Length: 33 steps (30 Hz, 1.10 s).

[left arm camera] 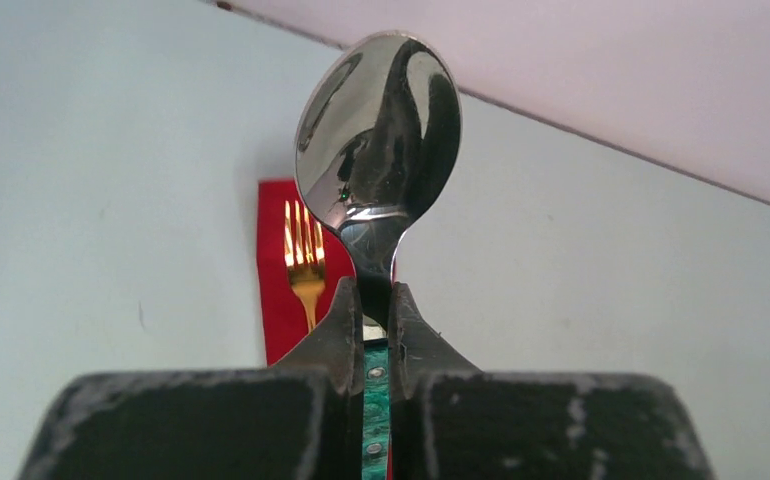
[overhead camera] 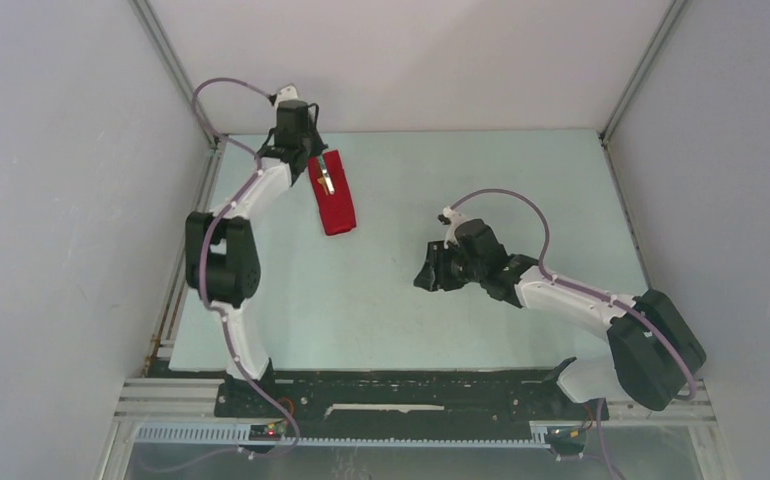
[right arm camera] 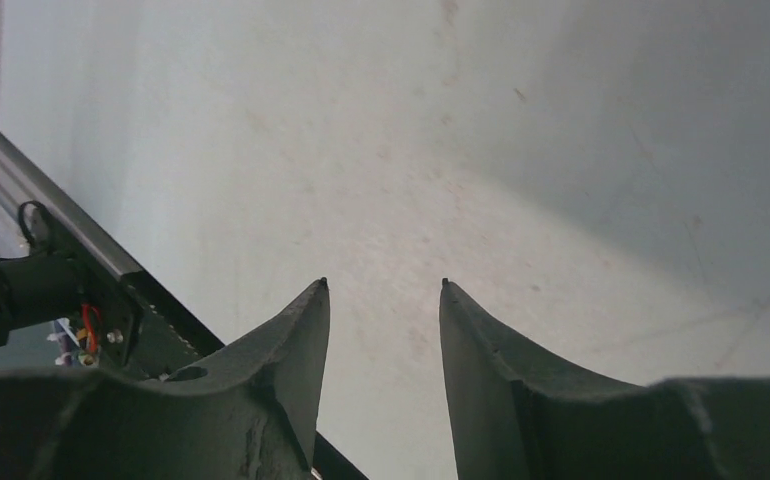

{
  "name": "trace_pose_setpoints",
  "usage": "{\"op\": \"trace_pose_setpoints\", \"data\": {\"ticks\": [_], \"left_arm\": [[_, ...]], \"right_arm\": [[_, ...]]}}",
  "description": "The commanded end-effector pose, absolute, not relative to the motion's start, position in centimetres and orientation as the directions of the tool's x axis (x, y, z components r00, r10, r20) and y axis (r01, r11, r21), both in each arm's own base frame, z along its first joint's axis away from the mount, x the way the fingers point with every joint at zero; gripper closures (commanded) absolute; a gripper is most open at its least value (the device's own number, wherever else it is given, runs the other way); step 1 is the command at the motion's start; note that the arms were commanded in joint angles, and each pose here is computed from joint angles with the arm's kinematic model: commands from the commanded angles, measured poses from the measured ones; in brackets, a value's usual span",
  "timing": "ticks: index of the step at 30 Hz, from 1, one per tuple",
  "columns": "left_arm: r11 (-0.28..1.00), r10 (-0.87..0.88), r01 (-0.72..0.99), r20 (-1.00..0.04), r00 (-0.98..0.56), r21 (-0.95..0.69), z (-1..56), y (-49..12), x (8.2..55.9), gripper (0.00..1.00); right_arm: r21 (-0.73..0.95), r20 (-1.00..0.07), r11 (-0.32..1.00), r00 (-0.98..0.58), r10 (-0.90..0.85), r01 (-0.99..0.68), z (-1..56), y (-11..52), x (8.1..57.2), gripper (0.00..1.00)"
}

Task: Fold the napkin into a case and place the utensils inside
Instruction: Insert the spoon into the folded napkin.

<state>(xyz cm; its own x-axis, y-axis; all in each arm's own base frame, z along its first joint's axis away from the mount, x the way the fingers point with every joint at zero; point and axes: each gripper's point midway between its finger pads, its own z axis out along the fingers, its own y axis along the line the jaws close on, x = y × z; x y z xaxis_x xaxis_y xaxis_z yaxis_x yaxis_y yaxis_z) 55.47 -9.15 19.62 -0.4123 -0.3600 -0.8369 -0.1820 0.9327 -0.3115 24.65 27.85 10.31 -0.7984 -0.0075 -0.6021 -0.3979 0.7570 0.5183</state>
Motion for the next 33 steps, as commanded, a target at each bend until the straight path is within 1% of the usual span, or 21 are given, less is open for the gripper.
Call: {"op": "trace_pose_setpoints", "data": {"ticks": [1, 7, 13, 21, 33], "left_arm": [[0.952, -0.287, -0.213, -0.887, -0.361, -0.221, 20.7, -6.2, 60.5, 1.00], [0.953, -0.271, -0.224, -0.908, -0.319, -0.206, 19.4, -5.7, 65.2, 1.00], [0.946, -0.293, -0.228, -0.908, -0.301, -0.229, 18.0, -5.9, 67.7, 1.00], [0.934, -0.349, -0.206, -0.861, -0.369, -0.291, 15.1, -7.3, 68.0, 1.00], [0.929, -0.365, -0.229, -0.828, -0.426, -0.292, 13.9, -7.6, 67.5, 1.00]], "right_arm": [[0.540, -0.597, 0.738, -0.802, -0.002, -0.404, 10.3, 26.8, 24.0, 0.48], [0.563, -0.584, 0.723, -0.812, 0.004, -0.401, 10.1, 26.2, 23.7, 0.50], [0.582, -0.580, 0.711, -0.814, 0.024, -0.394, 10.6, 25.5, 24.2, 0.51], [0.598, -0.583, 0.700, -0.811, 0.046, -0.390, 11.4, 24.9, 24.6, 0.52], [0.611, -0.581, 0.692, -0.812, 0.060, -0.386, 11.4, 24.8, 24.5, 0.54]]}}
